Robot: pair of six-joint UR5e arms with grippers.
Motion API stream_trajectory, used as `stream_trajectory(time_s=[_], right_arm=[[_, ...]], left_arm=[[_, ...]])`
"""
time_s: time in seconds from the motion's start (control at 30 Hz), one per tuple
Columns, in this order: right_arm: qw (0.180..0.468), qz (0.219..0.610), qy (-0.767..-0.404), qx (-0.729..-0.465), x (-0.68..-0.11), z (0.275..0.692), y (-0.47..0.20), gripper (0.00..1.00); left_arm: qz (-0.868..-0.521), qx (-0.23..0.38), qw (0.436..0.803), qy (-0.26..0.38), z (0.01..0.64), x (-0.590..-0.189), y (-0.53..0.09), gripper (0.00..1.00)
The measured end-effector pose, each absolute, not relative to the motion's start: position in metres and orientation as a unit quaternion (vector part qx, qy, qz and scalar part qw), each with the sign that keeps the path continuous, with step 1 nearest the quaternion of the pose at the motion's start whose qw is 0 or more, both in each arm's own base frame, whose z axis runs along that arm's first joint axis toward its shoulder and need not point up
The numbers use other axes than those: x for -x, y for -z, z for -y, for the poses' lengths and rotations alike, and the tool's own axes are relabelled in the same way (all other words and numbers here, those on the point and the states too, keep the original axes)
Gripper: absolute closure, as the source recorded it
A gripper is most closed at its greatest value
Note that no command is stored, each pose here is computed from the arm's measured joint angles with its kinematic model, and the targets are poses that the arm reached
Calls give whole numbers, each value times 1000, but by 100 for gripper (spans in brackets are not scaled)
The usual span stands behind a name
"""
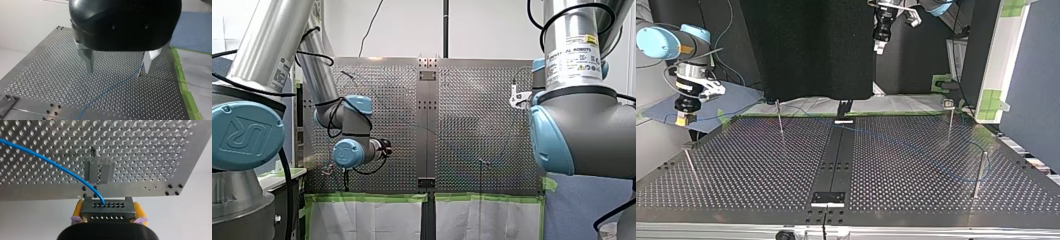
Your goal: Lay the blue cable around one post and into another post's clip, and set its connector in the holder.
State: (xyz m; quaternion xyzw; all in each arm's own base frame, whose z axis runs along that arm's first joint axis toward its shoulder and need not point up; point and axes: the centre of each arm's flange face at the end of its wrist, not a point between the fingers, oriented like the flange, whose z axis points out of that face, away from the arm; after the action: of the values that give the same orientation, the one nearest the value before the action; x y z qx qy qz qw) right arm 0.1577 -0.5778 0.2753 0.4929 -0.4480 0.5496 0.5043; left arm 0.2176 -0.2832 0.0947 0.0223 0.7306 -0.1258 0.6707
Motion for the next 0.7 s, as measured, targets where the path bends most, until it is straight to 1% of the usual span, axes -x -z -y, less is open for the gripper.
stream_trajectory(time_s=[0.27, 0.53, 0.7], right_arm=[[492, 441, -536, -527, -153, 591, -265, 100], [477, 426, -518, -568, -155, 610, -247, 100], [460, 418, -506, -598, -159, 611, -230, 100]], left_arm=[[-737, -24, 664, 120, 281, -216, -93, 0], [-740, -24, 661, 119, 280, -215, -92, 0], [-741, -24, 660, 118, 280, -215, -92, 0]])
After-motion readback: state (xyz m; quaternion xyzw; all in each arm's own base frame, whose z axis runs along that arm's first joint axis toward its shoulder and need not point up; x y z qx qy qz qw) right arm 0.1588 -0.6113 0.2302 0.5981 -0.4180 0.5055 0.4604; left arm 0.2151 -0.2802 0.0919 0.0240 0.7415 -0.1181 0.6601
